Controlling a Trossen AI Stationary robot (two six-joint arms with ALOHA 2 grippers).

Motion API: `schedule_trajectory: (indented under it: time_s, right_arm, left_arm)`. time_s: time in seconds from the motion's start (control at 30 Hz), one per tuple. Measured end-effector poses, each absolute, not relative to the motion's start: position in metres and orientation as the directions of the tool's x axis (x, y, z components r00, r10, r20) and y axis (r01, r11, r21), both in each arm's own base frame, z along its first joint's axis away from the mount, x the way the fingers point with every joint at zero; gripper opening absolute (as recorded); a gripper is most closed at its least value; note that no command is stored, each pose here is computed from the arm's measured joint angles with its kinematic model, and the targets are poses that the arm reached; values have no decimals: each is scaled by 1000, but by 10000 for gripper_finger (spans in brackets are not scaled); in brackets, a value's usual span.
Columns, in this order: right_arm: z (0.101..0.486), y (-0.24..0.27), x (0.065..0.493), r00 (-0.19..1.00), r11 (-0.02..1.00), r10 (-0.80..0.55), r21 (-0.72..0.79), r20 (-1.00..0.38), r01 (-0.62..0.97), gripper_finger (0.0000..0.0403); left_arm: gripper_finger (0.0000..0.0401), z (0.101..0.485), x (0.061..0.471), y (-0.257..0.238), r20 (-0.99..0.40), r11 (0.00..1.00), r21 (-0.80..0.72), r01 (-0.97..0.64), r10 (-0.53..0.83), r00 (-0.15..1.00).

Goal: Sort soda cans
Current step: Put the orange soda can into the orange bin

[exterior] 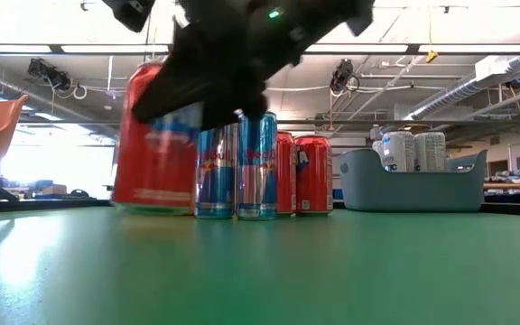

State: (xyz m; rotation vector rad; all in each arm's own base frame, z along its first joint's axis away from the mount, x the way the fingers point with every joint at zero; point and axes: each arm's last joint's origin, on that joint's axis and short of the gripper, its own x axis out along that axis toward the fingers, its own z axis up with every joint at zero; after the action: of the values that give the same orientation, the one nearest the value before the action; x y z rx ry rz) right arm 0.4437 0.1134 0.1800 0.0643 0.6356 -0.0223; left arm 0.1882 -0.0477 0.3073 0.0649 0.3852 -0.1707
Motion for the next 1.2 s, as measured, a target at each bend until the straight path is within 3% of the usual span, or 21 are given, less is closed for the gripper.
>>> schedule_trajectory:
  time_s: [0.27, 0.57, 0.63, 0.73, 0.8, 1.13, 1.2]
  right_arm:
    - [168, 111, 476, 787, 998, 59, 40, -615, -43, 282]
    - [165, 113, 483, 789, 996, 94, 63, -608, -70, 282]
    - [166, 113, 482, 791, 995, 96, 65, -605, -71, 304]
    - [168, 113, 481, 785, 994, 107, 79, -610, -74, 370]
    - [174, 113, 479, 788, 993, 111, 95, -605, -66, 382]
    - [226, 107, 455, 766, 995, 100, 60, -635, -80, 255]
    - [244, 104, 443, 752, 997, 68, 25, -655, -68, 251]
  left_arm:
    - [1, 306, 178, -75, -389, 986, 10, 168, -151, 909]
    - [1, 293, 172, -98, -463, 988, -72, 134, -152, 873]
    - [1, 290, 173, -103, -478, 988, -77, 133, -154, 865]
    - [1, 288, 172, -109, -480, 989, -64, 137, -150, 864]
    - [0, 289, 171, -112, -468, 988, -70, 138, -155, 870]
    - [0, 287, 168, -113, -494, 987, -127, 99, -149, 857]
    - [1, 289, 169, -113, -478, 985, -138, 100, -155, 864]
